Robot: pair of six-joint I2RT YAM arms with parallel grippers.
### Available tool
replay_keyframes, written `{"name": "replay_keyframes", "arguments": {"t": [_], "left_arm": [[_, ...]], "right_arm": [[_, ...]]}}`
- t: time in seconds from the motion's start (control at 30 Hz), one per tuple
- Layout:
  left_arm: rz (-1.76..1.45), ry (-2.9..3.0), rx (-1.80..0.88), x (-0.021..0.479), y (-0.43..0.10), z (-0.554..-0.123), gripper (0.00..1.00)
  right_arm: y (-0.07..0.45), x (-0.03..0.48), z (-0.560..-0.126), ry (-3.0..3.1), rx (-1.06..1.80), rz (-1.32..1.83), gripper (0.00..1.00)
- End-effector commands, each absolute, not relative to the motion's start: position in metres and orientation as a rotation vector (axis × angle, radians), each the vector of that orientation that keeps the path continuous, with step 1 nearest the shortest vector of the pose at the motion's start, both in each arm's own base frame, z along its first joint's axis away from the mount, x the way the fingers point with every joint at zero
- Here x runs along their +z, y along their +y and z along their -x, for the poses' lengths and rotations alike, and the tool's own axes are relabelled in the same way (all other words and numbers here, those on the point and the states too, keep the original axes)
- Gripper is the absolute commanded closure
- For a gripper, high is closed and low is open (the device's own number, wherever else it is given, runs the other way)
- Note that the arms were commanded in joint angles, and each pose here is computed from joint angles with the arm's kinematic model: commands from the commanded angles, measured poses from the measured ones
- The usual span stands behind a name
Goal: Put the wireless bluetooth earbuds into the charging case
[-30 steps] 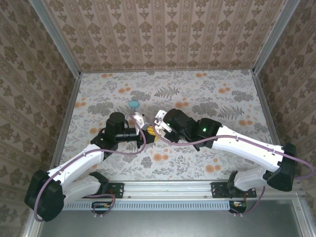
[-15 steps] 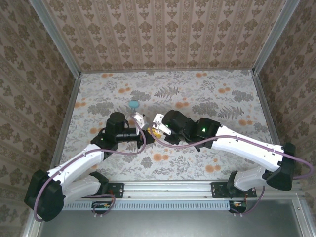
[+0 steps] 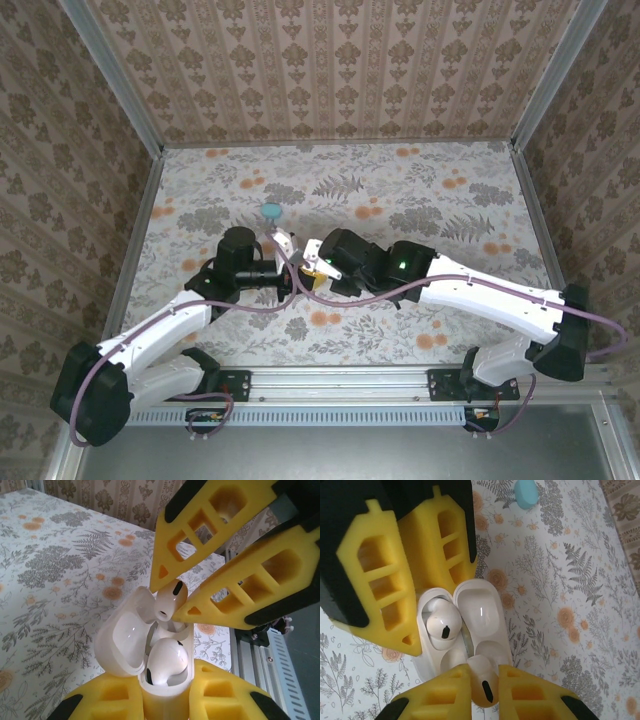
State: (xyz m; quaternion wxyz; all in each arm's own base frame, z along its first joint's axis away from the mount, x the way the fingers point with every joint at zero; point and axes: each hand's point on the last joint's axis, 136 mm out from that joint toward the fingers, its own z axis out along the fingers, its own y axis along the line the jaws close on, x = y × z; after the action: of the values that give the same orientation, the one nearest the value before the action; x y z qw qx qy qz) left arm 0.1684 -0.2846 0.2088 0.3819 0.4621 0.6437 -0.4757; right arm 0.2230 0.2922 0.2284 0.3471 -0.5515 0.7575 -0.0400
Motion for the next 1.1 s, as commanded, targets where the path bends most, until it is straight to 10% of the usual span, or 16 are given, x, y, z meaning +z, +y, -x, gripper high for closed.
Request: {"name": "replay_keyframes", "arguments": {"t": [0.0,1.07], "left_arm": [[-1.191,1.549,-1.214,0.234,-0.29,-0.17,1.0],[-1.166,1.524,-1.227,0.239,-0.29,-0.17,1.0]], "right_arm": [[0.295,0.218,-0.216,1.961,-0.155,1.531,0.85],[0.304,0.226,-0.193,1.956,0.072,1.449,0.82]]}}
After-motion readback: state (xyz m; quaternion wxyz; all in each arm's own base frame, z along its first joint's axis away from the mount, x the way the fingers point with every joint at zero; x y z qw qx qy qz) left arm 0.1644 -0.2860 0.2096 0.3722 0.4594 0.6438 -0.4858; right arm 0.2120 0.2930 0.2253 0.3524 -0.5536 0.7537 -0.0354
